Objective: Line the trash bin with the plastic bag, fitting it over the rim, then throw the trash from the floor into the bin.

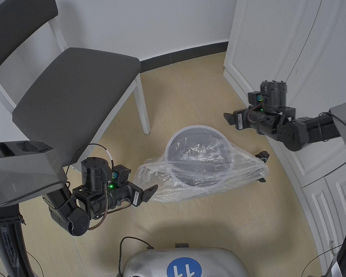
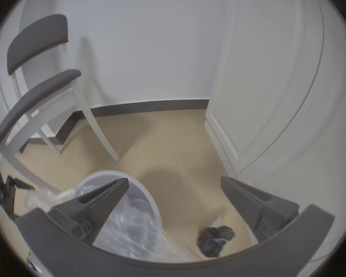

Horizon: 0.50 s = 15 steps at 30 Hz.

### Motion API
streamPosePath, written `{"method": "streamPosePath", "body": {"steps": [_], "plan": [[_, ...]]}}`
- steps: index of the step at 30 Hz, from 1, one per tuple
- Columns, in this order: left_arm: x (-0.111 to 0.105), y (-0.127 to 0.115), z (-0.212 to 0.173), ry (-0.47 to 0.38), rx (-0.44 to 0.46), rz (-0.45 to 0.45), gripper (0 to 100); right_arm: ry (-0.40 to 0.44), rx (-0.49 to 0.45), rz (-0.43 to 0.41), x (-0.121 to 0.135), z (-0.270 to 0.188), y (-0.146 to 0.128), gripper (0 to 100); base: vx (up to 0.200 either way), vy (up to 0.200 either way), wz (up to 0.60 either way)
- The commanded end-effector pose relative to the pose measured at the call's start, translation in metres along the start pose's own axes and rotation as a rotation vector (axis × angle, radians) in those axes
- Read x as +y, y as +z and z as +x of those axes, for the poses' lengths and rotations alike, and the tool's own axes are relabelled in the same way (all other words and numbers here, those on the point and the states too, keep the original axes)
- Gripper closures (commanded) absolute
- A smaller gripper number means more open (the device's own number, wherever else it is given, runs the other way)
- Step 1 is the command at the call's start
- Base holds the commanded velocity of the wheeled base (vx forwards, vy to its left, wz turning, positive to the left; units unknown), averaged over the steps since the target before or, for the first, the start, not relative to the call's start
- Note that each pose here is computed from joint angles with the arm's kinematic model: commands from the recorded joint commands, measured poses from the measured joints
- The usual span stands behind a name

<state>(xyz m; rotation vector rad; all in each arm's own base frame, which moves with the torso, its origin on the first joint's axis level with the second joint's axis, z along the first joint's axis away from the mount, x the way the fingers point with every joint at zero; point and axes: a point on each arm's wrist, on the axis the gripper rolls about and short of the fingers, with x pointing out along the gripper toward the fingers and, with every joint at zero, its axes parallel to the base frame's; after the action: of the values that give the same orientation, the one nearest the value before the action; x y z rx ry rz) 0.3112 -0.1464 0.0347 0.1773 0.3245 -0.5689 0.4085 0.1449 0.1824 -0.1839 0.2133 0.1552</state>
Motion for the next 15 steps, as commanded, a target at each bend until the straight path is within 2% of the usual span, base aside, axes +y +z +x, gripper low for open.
{"method": "streamPosePath", "body": {"steps": [1,6,8,15], "plan": [[0.003,-0.001,-0.004,0.017,0.007,0.040,0,0.067,0.082,0.068,0.073,0.050,-0.032,0,0.000,0.000,0.00],[0.004,-0.001,-0.005,0.019,0.007,0.041,0,0.082,0.092,0.120,0.089,0.065,-0.045,0,0.000,0.000,0.00],[0.005,-0.002,-0.005,0.021,0.009,0.041,0,0.093,0.089,0.165,0.099,0.072,-0.049,0,0.000,0.000,0.00],[0.006,-0.002,-0.004,0.026,0.008,0.042,0,0.094,0.130,0.182,0.106,0.085,-0.063,0,0.000,0.000,0.00]]}}
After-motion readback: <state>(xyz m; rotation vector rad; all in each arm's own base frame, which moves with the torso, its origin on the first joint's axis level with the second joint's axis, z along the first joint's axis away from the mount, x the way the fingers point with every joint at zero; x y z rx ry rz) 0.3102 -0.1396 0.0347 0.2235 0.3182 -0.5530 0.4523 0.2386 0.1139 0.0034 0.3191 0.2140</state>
